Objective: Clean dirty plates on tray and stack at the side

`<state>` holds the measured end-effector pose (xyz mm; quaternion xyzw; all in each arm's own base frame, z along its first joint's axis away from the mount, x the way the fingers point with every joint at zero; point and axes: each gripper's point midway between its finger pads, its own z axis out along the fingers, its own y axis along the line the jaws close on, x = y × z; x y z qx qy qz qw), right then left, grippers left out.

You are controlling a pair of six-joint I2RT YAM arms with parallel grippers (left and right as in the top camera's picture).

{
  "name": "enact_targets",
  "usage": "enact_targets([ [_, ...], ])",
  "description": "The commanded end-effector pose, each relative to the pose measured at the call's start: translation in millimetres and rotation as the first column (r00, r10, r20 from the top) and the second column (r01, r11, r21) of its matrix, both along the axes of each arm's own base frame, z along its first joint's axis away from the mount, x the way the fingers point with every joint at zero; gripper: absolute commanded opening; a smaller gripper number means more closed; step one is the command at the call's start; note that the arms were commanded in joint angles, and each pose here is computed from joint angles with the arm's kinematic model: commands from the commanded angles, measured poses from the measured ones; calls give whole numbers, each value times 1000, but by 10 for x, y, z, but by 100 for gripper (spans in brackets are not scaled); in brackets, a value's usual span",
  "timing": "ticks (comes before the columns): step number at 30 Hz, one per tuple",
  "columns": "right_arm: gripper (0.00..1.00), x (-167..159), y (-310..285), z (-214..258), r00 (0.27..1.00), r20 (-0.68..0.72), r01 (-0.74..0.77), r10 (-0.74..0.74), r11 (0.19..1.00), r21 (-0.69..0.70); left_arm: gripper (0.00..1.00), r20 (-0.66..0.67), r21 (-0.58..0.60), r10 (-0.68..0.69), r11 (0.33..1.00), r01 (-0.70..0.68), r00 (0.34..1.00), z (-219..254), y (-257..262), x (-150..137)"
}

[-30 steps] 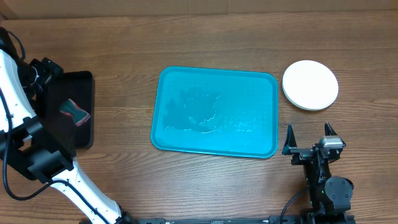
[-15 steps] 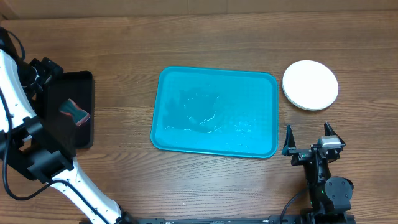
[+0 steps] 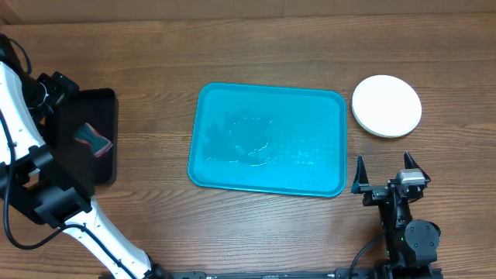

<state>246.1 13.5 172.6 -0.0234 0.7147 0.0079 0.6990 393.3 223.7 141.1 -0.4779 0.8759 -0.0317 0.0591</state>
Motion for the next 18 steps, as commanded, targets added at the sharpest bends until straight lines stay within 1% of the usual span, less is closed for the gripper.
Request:
enact_targets([
  [1,100,0,13,-21,1000,2,-8,8,1000,-7,100,20,12,-26,1000,26,999,81,-26,25],
  [7,100,0,13,-21,1000,2,-8,8,1000,-7,100,19,13,-26,1000,26,999,83,-26,25],
  [10,100,0,13,-21,1000,2,-8,8,1000,-7,100,-3,70,-28,997,28,1000,126,59,-31],
  [12,100,0,13,-21,1000,2,-8,8,1000,-7,100,-7,80,-29,996,29,1000,172,59,-63],
  [15,100,0,13,-21,1000,2,-8,8,1000,-7,100,-20,45,-15,999,16,1000,240,-37,-155],
  [18,100,0,13,-21,1000,2,-8,8,1000,-7,100,38,-24,-20,999,21,999,397,-213,-147],
])
